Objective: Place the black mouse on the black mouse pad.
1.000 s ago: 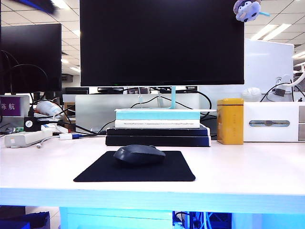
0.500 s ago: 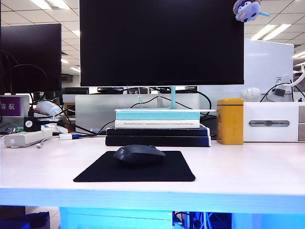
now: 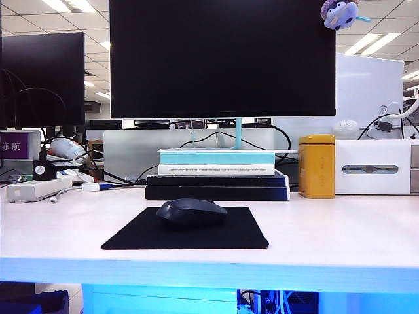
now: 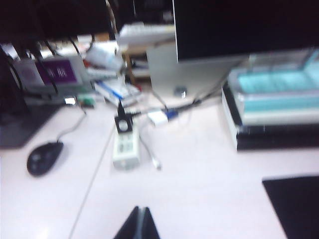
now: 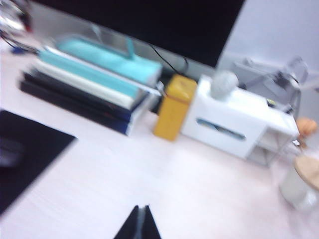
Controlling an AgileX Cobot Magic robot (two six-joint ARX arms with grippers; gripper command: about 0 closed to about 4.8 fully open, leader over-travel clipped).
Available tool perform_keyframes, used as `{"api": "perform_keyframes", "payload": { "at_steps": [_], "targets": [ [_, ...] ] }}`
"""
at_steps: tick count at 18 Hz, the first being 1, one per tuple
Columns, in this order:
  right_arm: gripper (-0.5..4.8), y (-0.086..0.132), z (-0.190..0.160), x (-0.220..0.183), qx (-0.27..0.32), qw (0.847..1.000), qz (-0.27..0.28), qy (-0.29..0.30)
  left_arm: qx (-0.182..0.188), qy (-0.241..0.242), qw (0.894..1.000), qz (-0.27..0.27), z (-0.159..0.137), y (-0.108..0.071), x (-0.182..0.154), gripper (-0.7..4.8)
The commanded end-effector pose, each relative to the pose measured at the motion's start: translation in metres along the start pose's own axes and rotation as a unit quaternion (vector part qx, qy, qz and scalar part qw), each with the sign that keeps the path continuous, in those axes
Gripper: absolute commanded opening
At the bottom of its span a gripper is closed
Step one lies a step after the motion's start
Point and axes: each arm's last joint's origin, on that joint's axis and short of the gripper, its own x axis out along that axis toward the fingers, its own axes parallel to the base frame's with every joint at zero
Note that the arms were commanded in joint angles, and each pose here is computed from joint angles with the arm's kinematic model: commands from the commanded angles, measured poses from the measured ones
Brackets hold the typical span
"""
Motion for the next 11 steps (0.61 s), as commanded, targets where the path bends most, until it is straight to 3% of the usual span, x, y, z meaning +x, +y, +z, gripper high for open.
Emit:
{"api": "perform_keyframes", "payload": {
  "at_steps": [1,7,11],
  "targets": [
    [-0.05,0.004,-0.003,0.010,0.020,0.998,-0.018,-0.053,0.001,-0.001,1.000,0.002,-0.004,-0.001,0.002,-0.05],
    [-0.06,0.009,-0.022,0.032,0.030,0.996,-0.006,-0.085,0.003,-0.024,1.000,0.005,-0.004,-0.002,0.006,-0.06],
    [-0.05,-0.003,-0.022,0.045,0.028,0.996,-0.029,-0.083,0.002,-0.028,1.000,-0.005,-0.006,-0.005,0.012,-0.05]
  ]
}}
